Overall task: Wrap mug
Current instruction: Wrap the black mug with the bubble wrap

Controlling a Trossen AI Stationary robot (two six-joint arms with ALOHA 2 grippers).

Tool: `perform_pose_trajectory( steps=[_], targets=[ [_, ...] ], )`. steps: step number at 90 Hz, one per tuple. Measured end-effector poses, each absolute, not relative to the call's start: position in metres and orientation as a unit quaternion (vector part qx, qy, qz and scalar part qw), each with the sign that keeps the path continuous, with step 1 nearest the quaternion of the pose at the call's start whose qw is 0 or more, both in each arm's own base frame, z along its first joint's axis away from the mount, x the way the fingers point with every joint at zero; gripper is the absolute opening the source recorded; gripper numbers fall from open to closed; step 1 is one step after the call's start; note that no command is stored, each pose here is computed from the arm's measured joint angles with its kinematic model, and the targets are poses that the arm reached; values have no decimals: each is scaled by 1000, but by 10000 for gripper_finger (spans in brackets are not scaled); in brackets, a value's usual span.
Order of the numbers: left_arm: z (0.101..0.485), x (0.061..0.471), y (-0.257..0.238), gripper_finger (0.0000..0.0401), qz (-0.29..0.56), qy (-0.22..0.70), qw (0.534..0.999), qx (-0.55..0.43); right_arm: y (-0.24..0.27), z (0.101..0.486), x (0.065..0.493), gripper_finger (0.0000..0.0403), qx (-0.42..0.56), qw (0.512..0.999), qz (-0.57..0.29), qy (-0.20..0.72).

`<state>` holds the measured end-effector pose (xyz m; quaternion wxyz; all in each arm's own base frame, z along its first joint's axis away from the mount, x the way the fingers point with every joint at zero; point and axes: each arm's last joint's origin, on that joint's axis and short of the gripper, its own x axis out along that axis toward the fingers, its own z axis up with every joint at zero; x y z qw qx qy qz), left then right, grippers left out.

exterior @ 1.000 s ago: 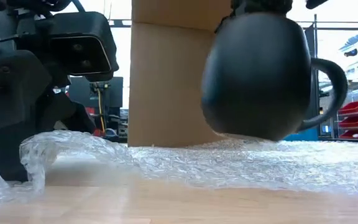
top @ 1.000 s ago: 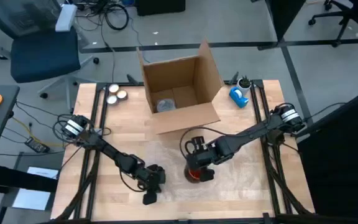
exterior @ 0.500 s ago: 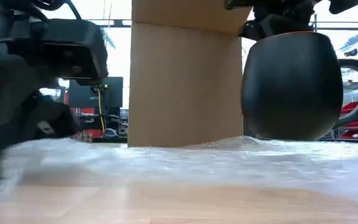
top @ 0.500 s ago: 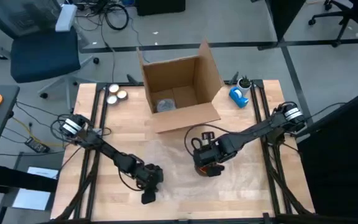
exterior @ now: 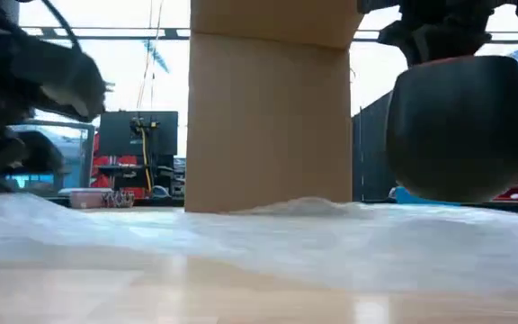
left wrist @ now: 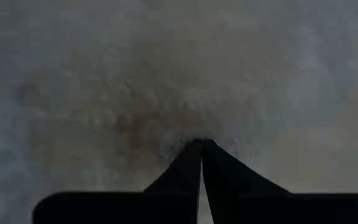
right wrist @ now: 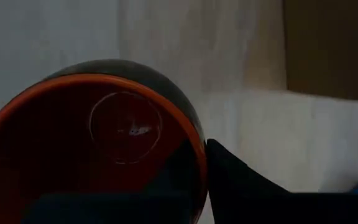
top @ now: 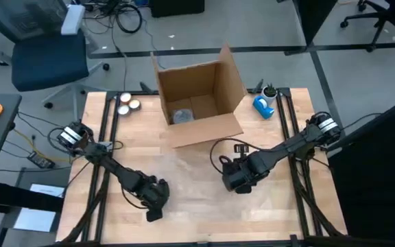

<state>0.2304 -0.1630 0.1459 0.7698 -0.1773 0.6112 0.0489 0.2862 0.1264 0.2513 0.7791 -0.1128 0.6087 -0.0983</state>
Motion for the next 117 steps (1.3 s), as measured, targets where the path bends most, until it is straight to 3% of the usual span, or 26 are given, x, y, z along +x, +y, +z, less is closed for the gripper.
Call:
perform_pose_trajectory(
  steps=[19, 36, 48, 73, 90, 117],
  targets=[
    [159, 225, -161, 0, 70, 584, 791, -169, 127, 249, 286, 0, -112, 779, -98, 610],
    [160, 197, -154, 0, 174, 635, 738, -147, 119, 251, 268, 0, -135, 730, -145, 654],
    [161, 187, -151, 0, 234, 630, 729, -130, 121, 252, 274, 0, -132, 756, -141, 625],
    [161, 195, -154, 0, 213, 586, 773, -119, 136, 255, 305, 0, -60, 843, -26, 533],
    [162, 198, -156, 0, 205, 568, 788, -117, 143, 236, 312, 0, -21, 850, 26, 526],
    [162, 200, -157, 0, 203, 564, 791, -121, 139, 221, 306, 0, -32, 827, 13, 561]
  ],
)
